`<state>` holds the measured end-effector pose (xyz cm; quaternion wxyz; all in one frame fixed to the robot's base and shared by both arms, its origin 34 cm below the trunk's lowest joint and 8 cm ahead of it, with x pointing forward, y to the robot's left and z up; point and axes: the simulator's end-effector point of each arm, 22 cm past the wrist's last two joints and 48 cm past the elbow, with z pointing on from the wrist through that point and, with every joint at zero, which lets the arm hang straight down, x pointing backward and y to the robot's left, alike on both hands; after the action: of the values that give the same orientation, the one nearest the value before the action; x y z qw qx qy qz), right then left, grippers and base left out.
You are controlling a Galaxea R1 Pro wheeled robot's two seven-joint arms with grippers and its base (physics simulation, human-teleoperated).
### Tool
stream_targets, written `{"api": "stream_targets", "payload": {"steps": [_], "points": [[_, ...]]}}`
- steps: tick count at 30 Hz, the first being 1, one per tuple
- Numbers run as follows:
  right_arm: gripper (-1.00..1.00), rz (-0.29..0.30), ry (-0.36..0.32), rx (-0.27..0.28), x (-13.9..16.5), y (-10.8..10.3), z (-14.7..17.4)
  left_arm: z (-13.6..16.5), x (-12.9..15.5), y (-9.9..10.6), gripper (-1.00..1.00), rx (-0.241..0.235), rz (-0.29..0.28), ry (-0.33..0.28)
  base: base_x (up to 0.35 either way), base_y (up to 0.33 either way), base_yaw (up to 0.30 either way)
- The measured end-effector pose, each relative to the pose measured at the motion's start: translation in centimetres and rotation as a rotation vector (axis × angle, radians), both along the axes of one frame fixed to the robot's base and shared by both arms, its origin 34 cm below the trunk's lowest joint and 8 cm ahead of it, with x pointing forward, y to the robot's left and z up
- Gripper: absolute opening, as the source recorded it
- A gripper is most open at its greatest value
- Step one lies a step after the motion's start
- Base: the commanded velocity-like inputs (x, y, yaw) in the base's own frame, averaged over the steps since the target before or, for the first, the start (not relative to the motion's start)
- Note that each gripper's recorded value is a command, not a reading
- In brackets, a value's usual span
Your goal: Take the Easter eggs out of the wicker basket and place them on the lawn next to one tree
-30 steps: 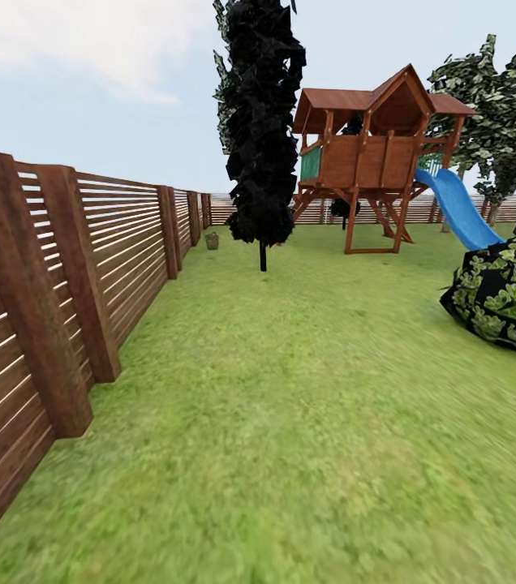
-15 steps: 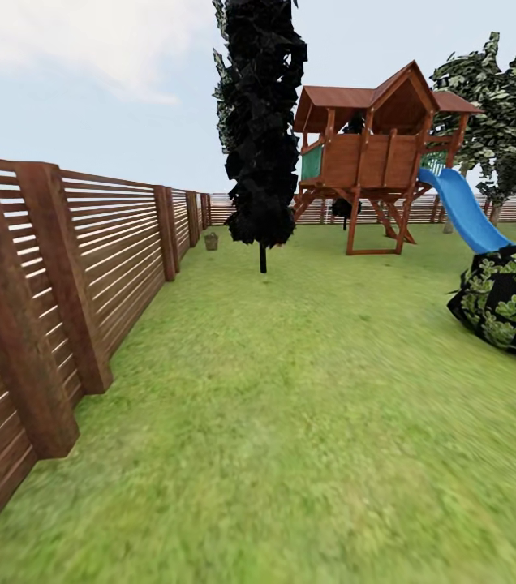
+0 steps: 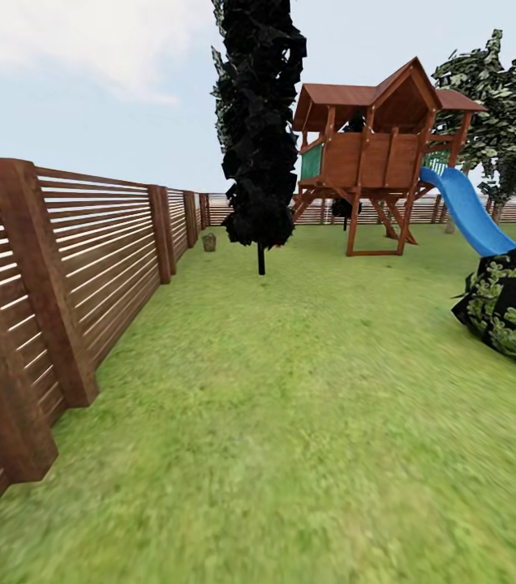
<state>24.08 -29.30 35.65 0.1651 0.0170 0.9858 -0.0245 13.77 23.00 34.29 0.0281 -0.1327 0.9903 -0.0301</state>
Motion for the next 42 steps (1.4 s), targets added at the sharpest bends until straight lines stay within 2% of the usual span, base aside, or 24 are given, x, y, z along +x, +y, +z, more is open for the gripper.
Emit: {"api": "stream_targets", "payload": {"steps": [42], "points": [[1.00,0.001,0.000,0.000,0.02,0.01,0.00,0.00,0.00,0.00,1.00,0.000,0.000,0.000,0.327,-0.109,0.000]]}}
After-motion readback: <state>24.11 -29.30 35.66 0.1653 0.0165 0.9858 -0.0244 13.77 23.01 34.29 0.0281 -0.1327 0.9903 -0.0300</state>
